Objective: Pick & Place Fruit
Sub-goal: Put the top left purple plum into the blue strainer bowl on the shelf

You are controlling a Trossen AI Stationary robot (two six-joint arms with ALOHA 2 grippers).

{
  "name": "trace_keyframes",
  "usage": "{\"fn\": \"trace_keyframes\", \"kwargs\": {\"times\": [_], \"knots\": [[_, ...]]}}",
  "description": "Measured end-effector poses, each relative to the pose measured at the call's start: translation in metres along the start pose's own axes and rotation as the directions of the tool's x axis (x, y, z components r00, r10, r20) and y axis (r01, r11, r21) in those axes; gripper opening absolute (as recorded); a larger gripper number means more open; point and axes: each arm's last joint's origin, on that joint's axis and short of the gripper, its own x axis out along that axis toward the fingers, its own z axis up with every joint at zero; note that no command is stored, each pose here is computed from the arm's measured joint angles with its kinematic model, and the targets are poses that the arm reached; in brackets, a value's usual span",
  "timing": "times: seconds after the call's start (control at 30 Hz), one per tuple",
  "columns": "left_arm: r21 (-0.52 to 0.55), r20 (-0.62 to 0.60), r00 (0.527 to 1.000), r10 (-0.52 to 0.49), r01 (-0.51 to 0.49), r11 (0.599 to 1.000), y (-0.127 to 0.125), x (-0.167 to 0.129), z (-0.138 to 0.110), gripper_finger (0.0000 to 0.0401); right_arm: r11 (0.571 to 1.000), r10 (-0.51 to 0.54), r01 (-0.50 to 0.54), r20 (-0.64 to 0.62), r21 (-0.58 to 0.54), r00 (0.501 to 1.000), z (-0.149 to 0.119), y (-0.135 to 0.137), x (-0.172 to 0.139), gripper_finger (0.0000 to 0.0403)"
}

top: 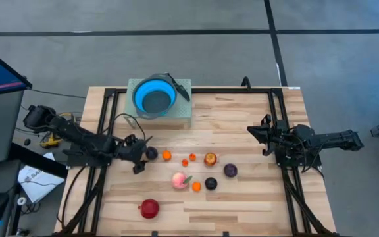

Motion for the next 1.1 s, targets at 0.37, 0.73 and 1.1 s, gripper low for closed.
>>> {"fn": "trace_keyframes", "kwargs": {"times": [0.37,0.73,1.1], "knots": [[-0.022,0.040,0.990,-0.137,0.137,0.990,0.003,0.004,0.015,0.0375,1.000,0.000,0.000,0.000,0.000,1.000,0.000,0.000,0.000,0.0021],[0.184,0.180,0.974,-0.135,0.101,0.978,0.000,0.002,0.027,0.0377,1.000,0.002,-0.002,-0.001,0.000,1.000,0.000,0.000,0.000,0.0021],[0.286,0.151,0.980,-0.127,0.079,0.955,-0.003,0.011,0.025,0.0377,1.000,0.004,-0.004,-0.001,0.001,1.000,0.000,0.000,0.000,0.0021]]}}
